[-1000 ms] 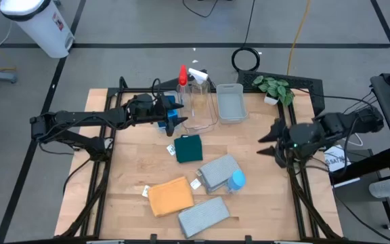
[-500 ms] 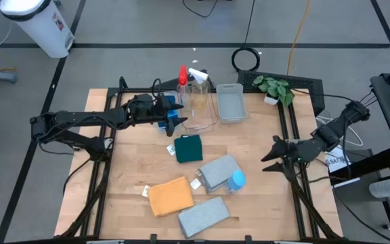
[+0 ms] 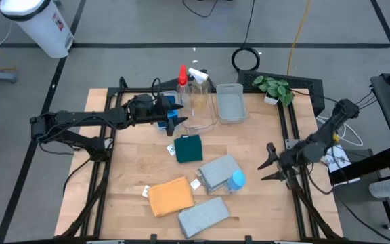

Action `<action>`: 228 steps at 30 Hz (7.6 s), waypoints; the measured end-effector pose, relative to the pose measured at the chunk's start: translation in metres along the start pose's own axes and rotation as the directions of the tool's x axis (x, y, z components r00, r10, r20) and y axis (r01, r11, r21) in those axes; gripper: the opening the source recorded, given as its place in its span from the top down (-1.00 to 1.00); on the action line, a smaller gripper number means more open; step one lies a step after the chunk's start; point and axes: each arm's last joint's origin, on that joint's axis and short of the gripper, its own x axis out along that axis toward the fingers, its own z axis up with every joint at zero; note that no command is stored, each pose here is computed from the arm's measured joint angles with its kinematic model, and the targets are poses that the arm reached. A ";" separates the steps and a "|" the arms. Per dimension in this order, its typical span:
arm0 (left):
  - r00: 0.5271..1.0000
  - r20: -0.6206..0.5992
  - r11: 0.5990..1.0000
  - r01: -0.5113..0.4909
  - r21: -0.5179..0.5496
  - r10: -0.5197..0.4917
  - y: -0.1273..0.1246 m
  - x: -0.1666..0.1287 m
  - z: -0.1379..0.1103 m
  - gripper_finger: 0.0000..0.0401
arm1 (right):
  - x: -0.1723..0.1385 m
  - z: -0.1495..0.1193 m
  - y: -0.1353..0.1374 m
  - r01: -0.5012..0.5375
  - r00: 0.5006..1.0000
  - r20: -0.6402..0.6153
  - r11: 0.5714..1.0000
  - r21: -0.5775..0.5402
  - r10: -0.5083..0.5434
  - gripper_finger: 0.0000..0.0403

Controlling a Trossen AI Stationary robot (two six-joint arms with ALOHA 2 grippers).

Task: Pick & Place Kitchen Items
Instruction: Put the blue air freshener spray bottle into the transparent bin, then put the gray microfiber cloth into the gray bin

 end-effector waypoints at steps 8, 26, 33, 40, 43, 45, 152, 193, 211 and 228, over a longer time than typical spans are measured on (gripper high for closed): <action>1.000 0.000 1.000 0.000 -0.006 0.000 0.000 0.000 0.000 -0.43 | 0.007 -0.032 -0.005 0.049 0.986 0.163 0.986 -0.160 -0.023 0.22; 0.998 0.009 0.997 -0.070 -0.024 0.070 0.002 0.000 0.000 -0.43 | 0.042 -0.013 0.001 0.239 0.955 0.200 0.968 -0.078 -0.220 -0.79; 0.998 0.009 0.997 -0.069 -0.024 0.070 0.002 0.000 0.000 -0.43 | 0.080 0.009 0.017 0.251 0.967 0.065 0.964 -0.092 -0.246 -0.70; 0.998 0.008 0.997 -0.069 -0.024 0.069 0.002 0.000 0.000 -0.43 | 0.110 0.017 0.029 0.259 0.966 0.000 0.959 -0.113 -0.260 -0.62; 0.998 0.008 0.997 -0.069 -0.024 0.070 0.002 0.000 0.000 -0.43 | 0.117 0.021 0.029 0.287 0.958 0.005 0.954 -0.083 -0.288 -0.60; 0.998 0.008 0.997 -0.069 -0.024 0.069 0.002 0.000 0.000 -0.43 | 0.118 0.022 0.028 0.337 0.942 0.016 0.940 -0.051 -0.336 -0.58; 0.997 0.033 0.997 -0.073 -0.020 0.074 0.002 0.000 0.003 -0.43 | 0.157 0.123 -0.281 0.701 0.708 0.152 0.713 -0.025 -0.690 0.20; 0.996 0.012 0.995 -0.092 -0.025 0.092 0.003 0.000 0.000 -0.43 | 0.192 0.123 -0.291 0.673 0.739 0.066 0.734 -0.090 -0.670 0.20; 0.997 0.038 0.997 -0.069 -0.019 0.070 0.002 0.000 0.003 -0.43 | 0.182 0.073 -0.290 0.720 0.692 0.153 0.688 -0.087 -0.705 -0.09; 0.997 0.039 0.997 -0.071 -0.020 0.071 0.002 0.000 0.003 -0.43 | 0.166 0.103 -0.272 0.718 0.695 0.140 0.686 -0.114 -0.705 -0.56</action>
